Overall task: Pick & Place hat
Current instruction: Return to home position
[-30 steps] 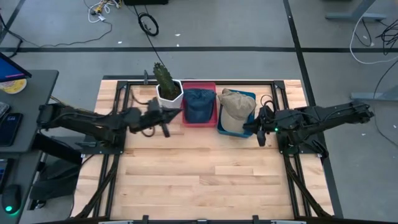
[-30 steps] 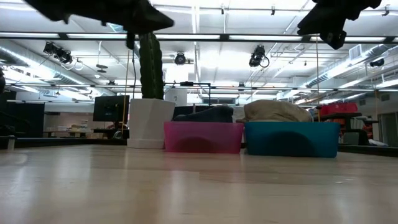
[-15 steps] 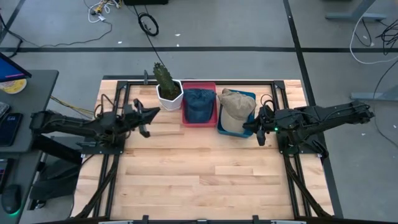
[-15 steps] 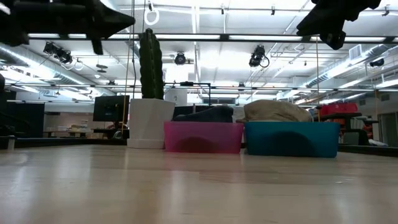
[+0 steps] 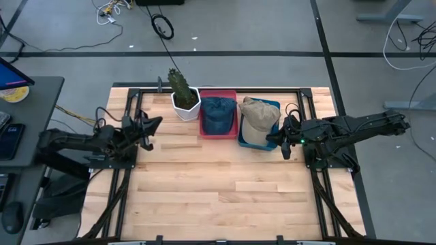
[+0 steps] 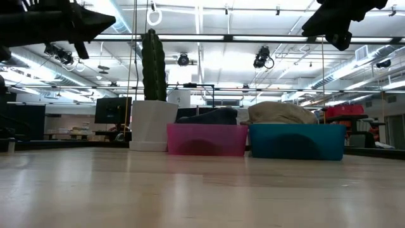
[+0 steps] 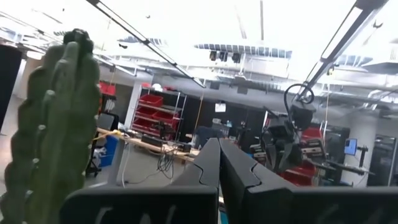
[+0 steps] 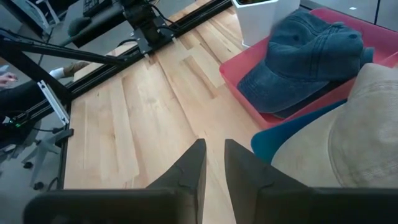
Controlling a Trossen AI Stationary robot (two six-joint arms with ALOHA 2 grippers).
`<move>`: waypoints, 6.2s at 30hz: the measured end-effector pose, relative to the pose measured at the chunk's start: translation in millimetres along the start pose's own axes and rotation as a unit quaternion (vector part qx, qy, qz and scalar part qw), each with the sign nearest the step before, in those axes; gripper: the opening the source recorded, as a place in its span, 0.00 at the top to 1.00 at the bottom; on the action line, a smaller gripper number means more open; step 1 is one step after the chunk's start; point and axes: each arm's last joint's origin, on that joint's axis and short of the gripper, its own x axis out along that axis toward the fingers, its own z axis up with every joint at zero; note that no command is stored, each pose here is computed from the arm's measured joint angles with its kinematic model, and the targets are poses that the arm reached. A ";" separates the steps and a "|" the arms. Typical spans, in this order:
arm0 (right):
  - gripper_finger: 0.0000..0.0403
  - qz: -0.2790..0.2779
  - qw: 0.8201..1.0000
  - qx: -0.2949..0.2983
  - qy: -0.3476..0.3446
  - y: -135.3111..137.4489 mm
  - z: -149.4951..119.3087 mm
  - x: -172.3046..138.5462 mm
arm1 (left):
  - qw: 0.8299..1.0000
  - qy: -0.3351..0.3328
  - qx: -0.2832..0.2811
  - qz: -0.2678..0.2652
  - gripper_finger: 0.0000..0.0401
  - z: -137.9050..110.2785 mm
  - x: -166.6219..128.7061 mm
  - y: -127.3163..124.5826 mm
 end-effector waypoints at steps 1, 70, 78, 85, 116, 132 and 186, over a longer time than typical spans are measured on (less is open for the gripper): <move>0.85 0.000 1.000 0.000 0.000 0.0 0.0 0.0 | 1.000 -0.002 -0.001 0.000 0.99 -0.9 -1.8 0.9; 0.85 0.000 1.000 0.000 0.000 0.1 0.2 -0.1 | 0.958 0.230 0.062 -0.161 0.99 -42.3 -32.7 7.1; 0.85 0.001 1.000 0.000 0.000 0.1 0.2 -0.1 | 0.955 0.226 0.090 -0.167 0.99 -42.5 -32.8 7.1; 0.85 0.007 0.999 0.054 -0.009 1.3 2.0 -0.2 | 0.957 0.217 0.094 -0.169 0.99 -41.1 -32.1 6.8; 1.00 0.199 0.958 -0.046 -0.199 -23.0 -32.5 -21.6 | 0.959 0.215 0.080 -0.166 0.99 -40.4 -31.8 6.6; 1.00 0.221 0.879 -0.110 -0.407 -50.0 -59.6 -23.0 | 0.959 0.214 0.080 -0.166 0.99 -40.3 -31.8 6.5; 1.00 0.196 0.899 -0.192 -0.343 -70.2 -98.5 0.4 | 0.959 0.214 0.080 -0.166 0.99 -40.3 -31.8 6.6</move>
